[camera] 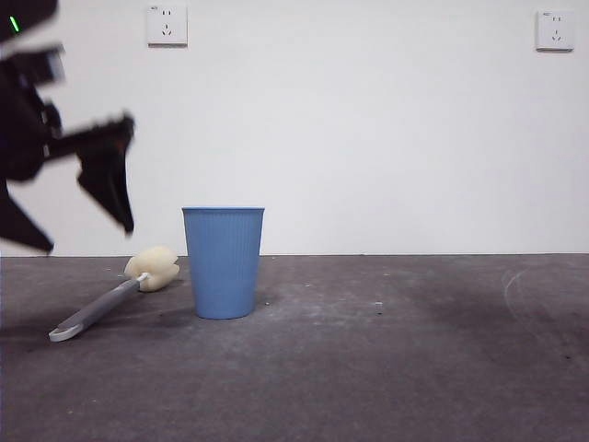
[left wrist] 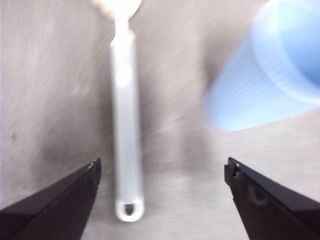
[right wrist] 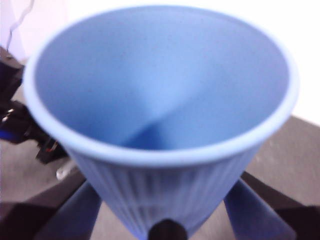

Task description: Pick up the cup brush,pick up the cup,insert the brush into the cup,clean the cup,put the cup brush back,put the cup back to the fixed position on the table

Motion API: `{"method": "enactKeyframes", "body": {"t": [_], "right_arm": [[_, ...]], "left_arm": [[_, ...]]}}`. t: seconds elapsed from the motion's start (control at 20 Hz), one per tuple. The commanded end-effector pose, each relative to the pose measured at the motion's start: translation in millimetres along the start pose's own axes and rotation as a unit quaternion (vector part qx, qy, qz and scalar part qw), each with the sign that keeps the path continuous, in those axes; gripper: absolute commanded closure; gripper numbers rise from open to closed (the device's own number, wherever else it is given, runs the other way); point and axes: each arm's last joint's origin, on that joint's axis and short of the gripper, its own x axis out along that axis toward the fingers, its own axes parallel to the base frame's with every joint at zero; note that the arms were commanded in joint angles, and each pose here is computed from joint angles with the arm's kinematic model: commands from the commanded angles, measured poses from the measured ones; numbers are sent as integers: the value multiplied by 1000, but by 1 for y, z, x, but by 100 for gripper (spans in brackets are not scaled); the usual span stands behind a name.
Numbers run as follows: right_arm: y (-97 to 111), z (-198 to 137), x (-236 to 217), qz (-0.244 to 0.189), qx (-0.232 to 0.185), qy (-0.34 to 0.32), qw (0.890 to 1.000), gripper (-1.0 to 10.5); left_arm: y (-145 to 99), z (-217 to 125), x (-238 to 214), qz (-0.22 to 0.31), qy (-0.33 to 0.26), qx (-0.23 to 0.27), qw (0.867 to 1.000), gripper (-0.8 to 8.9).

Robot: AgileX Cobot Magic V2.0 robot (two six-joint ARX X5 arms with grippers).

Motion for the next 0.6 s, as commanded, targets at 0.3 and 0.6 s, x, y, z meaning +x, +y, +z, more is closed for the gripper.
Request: {"method": "enactKeyframes", "body": {"t": [0.3,0.6], "right_arm": [[8,-59,82,5,4,24,1000,963],[-22,-101,151,14,47,57,997,963]], "left_arm": [[-1,-6,-99,-126,-74,12,989,397],[10,-34,-152,-167,-93,20,981,405]]}}
